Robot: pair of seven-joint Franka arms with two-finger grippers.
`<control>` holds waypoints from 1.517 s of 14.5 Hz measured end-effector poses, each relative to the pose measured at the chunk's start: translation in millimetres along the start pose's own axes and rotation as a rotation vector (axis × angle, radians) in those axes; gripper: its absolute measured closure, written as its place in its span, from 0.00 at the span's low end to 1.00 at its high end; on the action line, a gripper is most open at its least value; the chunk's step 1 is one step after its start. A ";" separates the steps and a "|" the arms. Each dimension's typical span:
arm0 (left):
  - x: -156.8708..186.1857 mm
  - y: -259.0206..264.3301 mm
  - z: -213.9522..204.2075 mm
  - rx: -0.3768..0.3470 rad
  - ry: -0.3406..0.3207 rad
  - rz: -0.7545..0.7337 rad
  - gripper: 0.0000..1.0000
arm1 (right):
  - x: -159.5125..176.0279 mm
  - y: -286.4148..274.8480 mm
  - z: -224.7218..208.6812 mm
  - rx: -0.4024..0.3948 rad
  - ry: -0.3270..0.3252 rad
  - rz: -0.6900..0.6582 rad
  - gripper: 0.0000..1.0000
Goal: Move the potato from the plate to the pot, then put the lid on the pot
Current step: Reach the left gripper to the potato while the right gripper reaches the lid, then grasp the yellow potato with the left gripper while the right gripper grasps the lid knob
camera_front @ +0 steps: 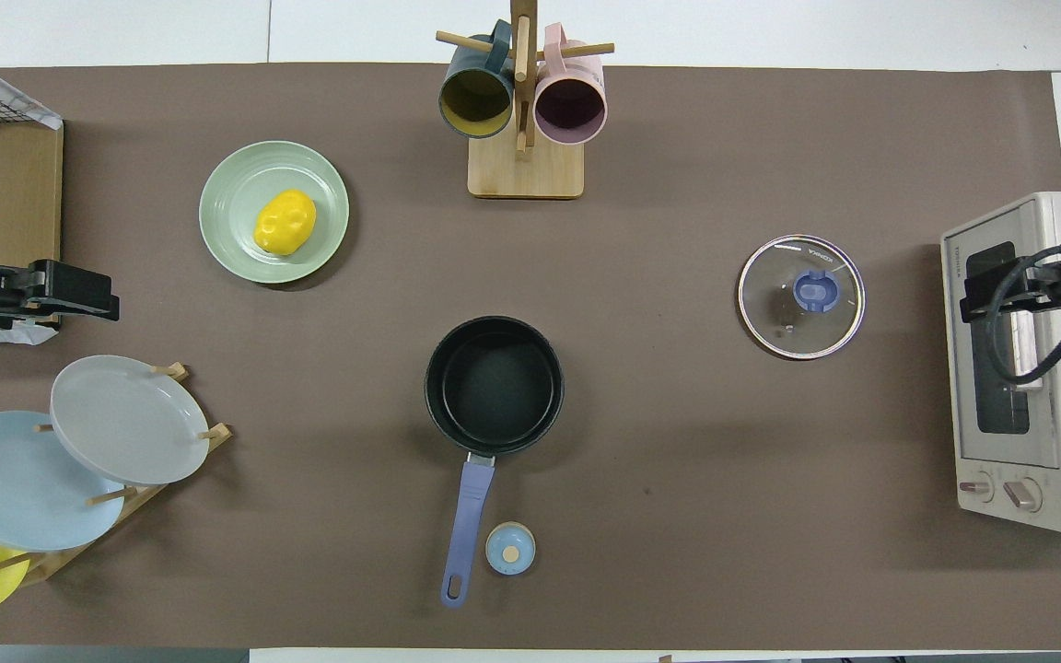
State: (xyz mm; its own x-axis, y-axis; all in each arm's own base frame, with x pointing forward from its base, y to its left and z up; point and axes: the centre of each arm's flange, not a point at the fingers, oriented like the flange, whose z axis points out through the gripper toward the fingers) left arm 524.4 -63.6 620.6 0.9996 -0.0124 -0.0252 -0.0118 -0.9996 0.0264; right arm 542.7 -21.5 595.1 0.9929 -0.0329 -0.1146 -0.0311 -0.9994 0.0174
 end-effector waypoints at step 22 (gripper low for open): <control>111.3 48.6 138.5 -0.022 -0.003 0.031 0.00 | 78.3 -35.8 180.9 0.003 0.112 -0.160 0.00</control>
State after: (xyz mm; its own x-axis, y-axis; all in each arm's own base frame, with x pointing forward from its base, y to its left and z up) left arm 631.5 -117.2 480.6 0.9987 -0.0431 -0.0271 -0.0417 -0.9979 0.0496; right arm 600.7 9.2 405.8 0.9918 0.1280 -0.0042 0.1280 -0.9918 0.0044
